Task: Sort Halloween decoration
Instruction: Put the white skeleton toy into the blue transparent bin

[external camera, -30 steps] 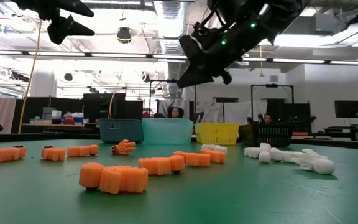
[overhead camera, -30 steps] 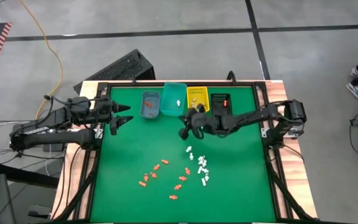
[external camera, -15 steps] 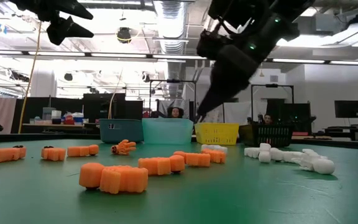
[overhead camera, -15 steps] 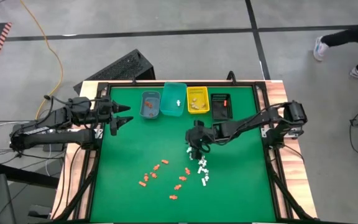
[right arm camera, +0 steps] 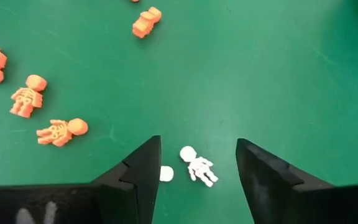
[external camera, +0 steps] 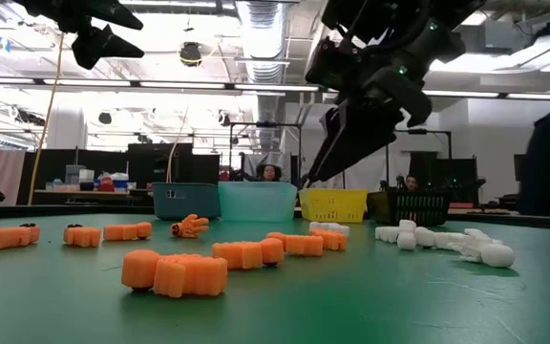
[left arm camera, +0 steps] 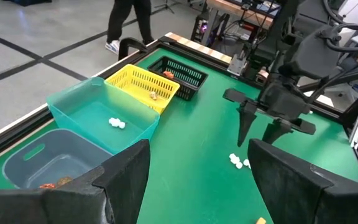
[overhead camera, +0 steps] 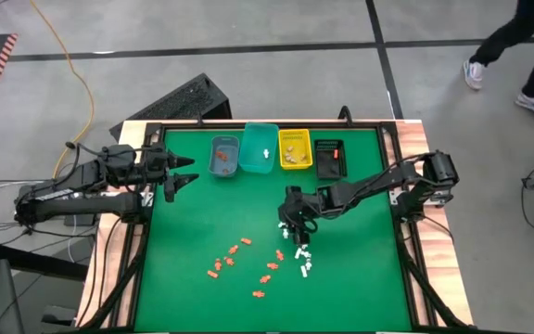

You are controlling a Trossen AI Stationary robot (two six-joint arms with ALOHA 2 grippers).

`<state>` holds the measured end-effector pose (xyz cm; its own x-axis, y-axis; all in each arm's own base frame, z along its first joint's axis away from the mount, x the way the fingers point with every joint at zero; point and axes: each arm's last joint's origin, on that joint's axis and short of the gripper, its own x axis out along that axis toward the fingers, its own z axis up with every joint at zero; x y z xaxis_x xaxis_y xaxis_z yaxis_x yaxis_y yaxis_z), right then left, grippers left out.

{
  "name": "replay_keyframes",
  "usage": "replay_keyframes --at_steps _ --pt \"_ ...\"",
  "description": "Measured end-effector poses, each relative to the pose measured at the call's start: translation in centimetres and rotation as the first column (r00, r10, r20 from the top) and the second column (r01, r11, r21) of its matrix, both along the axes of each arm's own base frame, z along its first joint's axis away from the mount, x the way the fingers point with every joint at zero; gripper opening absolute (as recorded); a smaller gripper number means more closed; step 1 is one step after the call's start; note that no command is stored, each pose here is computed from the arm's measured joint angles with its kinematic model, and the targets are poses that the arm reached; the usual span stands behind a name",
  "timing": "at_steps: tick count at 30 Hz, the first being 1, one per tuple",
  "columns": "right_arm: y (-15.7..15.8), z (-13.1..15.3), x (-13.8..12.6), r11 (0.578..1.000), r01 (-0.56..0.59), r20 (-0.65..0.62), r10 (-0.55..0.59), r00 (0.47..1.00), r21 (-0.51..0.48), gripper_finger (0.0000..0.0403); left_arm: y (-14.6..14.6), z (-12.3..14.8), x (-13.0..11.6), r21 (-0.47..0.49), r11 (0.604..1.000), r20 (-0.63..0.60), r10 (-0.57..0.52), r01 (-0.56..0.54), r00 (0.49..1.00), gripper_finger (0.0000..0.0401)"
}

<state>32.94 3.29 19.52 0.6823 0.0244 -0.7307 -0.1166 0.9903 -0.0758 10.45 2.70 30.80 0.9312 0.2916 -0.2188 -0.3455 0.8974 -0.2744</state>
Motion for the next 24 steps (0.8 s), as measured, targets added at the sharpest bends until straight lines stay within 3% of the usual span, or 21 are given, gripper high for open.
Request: replay_keyframes --at_steps 24 --pt "-0.3 -4.9 1.3 1.000 0.004 -0.137 -0.008 0.990 -0.029 0.0186 0.0 -0.2 0.0 -0.023 1.000 -0.018 0.004 -0.005 1.000 0.0261"
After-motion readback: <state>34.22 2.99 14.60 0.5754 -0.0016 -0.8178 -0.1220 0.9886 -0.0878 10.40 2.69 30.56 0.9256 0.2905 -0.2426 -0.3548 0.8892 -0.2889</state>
